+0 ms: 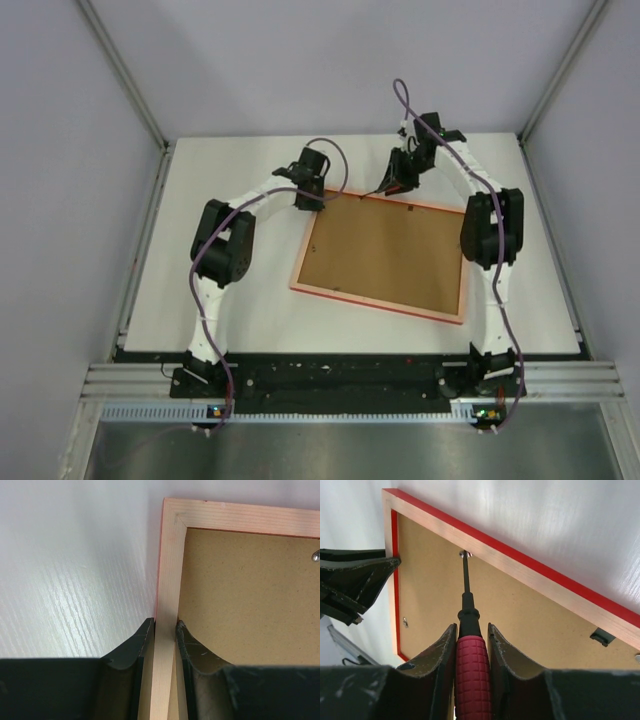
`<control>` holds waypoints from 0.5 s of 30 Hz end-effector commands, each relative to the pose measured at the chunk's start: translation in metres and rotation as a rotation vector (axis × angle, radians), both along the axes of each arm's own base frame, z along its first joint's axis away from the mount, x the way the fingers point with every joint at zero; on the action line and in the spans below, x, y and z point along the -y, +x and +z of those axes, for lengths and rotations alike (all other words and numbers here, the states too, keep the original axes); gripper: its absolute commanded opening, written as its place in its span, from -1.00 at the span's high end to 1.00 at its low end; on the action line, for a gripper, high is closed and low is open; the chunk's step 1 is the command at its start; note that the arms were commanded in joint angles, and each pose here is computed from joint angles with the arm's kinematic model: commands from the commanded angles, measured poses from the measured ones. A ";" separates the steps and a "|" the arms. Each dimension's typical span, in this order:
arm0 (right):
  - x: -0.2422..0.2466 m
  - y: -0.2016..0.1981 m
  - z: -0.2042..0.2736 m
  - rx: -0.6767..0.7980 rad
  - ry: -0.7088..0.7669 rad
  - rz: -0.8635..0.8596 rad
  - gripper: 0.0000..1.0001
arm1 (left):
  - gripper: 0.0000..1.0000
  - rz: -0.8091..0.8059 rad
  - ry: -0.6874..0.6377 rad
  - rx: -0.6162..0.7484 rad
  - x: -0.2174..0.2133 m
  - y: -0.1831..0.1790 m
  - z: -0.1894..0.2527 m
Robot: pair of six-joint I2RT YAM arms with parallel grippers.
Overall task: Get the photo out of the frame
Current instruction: Release the photo frame item from the photo frame.
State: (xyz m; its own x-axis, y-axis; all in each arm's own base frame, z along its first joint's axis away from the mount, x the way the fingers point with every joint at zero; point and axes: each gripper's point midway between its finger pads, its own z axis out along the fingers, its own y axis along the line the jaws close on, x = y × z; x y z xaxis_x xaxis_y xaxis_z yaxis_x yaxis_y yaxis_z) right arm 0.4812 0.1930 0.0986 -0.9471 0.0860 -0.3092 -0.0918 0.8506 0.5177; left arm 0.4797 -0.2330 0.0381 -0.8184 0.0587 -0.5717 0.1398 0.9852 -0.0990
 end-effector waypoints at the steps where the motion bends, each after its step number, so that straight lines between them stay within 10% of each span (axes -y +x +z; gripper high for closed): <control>1: 0.021 -0.027 -0.030 -0.137 -0.047 -0.028 1.00 | 1.00 0.039 0.067 -0.010 -0.018 -0.007 0.009; 15: 0.061 -0.025 -0.043 -0.182 -0.086 -0.121 1.00 | 1.00 0.059 0.090 -0.004 -0.023 -0.005 0.011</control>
